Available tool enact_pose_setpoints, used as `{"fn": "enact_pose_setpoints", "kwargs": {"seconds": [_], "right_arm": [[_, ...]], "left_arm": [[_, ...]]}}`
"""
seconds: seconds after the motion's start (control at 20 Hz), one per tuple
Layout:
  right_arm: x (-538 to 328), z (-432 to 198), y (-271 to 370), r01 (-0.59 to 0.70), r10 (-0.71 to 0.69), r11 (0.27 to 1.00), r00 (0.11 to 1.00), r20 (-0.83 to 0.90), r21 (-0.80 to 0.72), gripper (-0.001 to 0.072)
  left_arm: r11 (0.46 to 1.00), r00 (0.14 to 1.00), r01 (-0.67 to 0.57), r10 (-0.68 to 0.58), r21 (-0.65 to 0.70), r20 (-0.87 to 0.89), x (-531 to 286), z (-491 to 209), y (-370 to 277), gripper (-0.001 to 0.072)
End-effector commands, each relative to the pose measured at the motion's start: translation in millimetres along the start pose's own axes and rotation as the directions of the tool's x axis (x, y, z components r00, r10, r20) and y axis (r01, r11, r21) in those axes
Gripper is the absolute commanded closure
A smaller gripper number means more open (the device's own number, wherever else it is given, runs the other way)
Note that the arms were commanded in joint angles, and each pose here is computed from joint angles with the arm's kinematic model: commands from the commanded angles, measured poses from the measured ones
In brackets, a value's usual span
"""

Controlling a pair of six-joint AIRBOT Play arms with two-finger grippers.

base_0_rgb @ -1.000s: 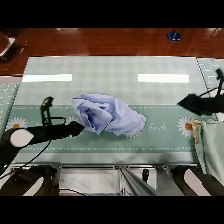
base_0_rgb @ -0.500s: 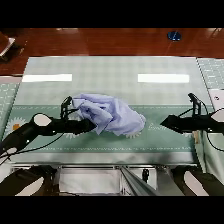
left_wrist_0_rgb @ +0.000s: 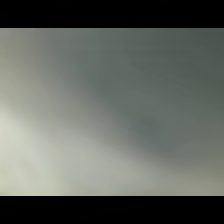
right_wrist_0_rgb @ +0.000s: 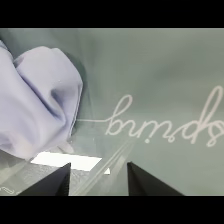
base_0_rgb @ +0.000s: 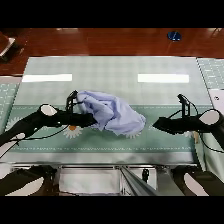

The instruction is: Fold the shirts.

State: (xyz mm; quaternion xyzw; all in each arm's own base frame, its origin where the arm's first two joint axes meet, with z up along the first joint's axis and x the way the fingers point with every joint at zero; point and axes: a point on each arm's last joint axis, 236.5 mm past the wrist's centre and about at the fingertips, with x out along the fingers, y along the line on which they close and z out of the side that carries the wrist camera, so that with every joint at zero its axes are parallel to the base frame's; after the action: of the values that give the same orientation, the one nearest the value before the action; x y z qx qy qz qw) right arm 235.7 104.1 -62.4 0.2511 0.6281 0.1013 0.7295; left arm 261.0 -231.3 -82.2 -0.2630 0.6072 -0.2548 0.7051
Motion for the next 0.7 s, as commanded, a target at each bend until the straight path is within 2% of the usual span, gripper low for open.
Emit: {"fn": "enact_pose_setpoints", "kwargs": {"seconds": [0.0,0.15,0.35,0.65], "right_arm": [[4,-5,4,-0.012,0.013,1.0,1.0,-0.026,0.017,0.0304],[18,-12,10,-0.058,0.064,0.996,0.994,-0.093,0.065,0.0304],[39,-7,37,-0.211,0.226,0.969,0.967,-0.12,0.126,0.0304],[59,-6,49,-0.272,0.297,0.946,0.945,-0.138,0.176,0.0305]], "left_arm": [[0.999,1.0,0.024,-0.023,0.035,-0.017,-2,3,-9,0.0685],[0.999,1.0,0.024,-0.023,0.035,-0.017,-2,3,-10,0.0685],[0.999,1.0,0.024,-0.024,0.034,-0.017,-2,3,-10,0.0685],[0.999,1.0,0.024,-0.023,0.034,-0.017,-2,3,-9,0.0685]]}}
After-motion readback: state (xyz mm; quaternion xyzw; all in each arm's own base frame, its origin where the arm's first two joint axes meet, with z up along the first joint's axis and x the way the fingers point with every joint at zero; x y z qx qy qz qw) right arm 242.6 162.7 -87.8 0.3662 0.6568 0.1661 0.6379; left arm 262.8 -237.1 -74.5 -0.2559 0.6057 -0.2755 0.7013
